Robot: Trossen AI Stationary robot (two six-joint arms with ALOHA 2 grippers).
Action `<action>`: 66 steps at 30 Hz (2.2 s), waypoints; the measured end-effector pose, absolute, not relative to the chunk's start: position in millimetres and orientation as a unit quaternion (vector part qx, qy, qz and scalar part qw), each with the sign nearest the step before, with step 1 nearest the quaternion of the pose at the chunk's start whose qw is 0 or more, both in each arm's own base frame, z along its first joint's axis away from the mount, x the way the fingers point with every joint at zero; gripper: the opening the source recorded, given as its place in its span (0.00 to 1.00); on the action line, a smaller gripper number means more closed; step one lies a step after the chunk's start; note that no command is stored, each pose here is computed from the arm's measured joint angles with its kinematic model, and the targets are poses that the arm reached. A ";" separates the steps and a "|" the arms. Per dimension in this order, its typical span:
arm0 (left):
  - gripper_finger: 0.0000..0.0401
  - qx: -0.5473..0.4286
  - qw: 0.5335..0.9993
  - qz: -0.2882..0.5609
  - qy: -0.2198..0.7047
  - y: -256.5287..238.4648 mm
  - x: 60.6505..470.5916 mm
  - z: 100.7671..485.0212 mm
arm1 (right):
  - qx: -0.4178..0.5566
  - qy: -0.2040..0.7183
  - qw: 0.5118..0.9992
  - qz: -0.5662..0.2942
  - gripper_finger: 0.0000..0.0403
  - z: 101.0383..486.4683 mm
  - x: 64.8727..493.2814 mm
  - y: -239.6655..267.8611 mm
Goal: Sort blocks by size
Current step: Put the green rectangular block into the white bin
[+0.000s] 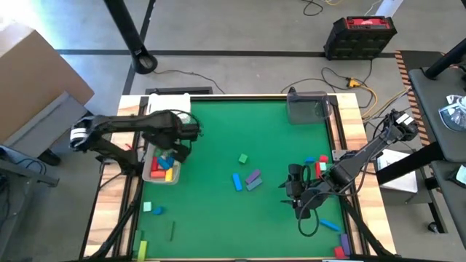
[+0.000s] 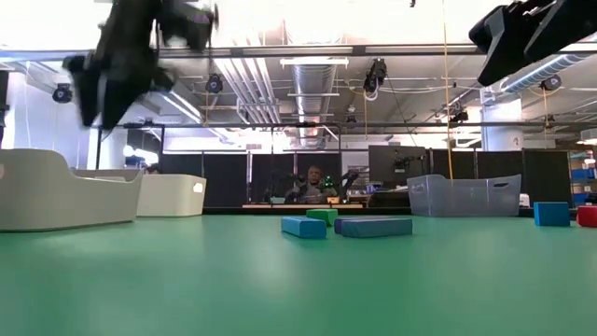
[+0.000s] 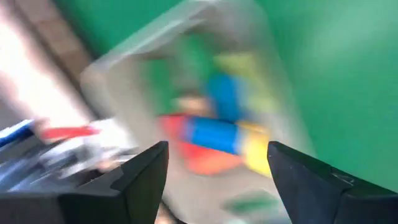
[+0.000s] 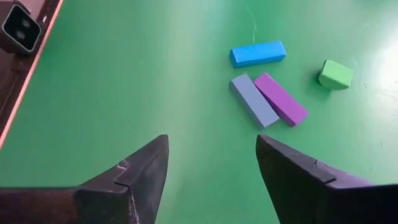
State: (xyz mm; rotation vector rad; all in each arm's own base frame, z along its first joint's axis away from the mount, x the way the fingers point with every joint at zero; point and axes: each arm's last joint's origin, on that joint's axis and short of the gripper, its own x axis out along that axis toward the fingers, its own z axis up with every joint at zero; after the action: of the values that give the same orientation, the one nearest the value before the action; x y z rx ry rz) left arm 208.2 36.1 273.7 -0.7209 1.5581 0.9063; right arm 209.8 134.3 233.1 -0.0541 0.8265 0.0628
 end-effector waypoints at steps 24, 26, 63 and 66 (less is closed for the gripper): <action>0.64 -0.340 0.670 0.193 0.631 -222.2 224.4 266.6 | -0.085 0.340 0.937 0.017 0.54 226.1 204.1 145.3; 0.65 -0.350 0.632 0.206 0.660 -234.1 224.5 256.0 | -0.089 0.339 0.936 0.018 0.54 226.3 204.3 145.4; 0.59 -0.389 0.458 0.312 0.736 -229.6 206.8 133.3 | -0.098 0.341 0.935 0.024 0.55 224.1 203.7 145.1; 0.50 -0.397 0.457 0.310 0.733 -227.9 207.0 129.6 | -0.098 0.341 0.935 0.024 0.54 224.1 203.7 145.0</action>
State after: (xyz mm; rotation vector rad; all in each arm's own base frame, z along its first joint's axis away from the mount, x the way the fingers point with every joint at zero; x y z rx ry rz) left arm 207.0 -227.9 129.6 -0.9779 1.8058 0.7651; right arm 203.7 145.0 224.1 -0.2006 0.6968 0.0489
